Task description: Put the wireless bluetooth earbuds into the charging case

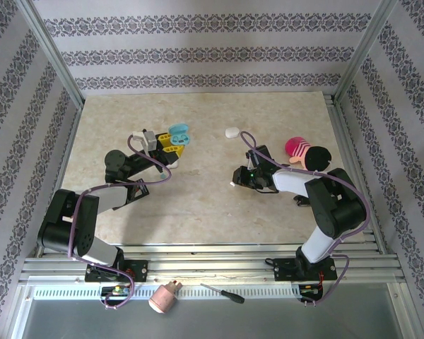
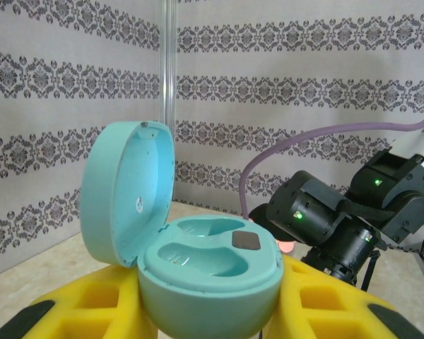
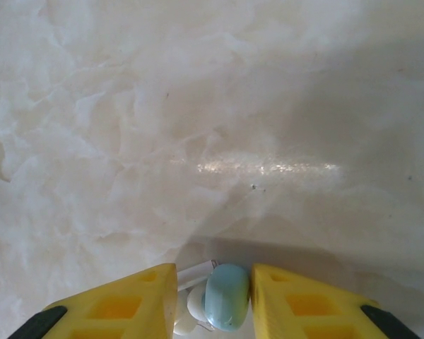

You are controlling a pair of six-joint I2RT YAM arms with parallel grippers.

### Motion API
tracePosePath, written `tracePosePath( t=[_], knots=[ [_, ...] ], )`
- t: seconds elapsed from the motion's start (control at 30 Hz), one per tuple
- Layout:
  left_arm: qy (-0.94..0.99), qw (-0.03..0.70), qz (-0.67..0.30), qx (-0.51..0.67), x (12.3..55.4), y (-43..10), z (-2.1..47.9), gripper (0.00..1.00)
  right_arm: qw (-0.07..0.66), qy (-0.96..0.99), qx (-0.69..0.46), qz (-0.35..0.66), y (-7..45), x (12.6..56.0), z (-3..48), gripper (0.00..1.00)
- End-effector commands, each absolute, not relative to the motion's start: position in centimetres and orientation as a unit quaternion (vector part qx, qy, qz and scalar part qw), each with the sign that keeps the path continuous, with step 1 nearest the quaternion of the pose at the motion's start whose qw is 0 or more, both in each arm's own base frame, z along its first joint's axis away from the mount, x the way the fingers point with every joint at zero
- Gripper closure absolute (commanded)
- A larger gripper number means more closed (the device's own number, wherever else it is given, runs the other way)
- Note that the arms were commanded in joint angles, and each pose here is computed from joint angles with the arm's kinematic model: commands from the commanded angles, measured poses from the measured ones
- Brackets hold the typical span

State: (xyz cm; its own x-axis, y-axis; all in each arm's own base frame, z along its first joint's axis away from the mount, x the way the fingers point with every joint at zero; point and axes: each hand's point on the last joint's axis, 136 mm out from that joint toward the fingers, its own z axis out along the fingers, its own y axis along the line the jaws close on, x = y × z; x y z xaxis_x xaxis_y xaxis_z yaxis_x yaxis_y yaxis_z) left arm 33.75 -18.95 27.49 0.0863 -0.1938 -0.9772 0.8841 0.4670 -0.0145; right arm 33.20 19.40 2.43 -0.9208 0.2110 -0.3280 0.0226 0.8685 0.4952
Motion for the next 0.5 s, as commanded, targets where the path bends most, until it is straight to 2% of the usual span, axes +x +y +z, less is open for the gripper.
tracePosePath(
  t=[0.0, 0.47],
  knots=[
    [0.51, 0.681, -0.4, 0.34, 33.36, -19.52, 29.0, 0.76, 0.197, 0.94, 0.054, 0.272, 20.31, 33.67, 3.65, 0.67],
    [0.511, 0.681, -0.4, 0.339, 33.48, -19.51, 28.88, 0.76, 0.188, 0.934, 0.066, 0.295, 20.61, 33.55, 3.22, 0.7]
  ],
)
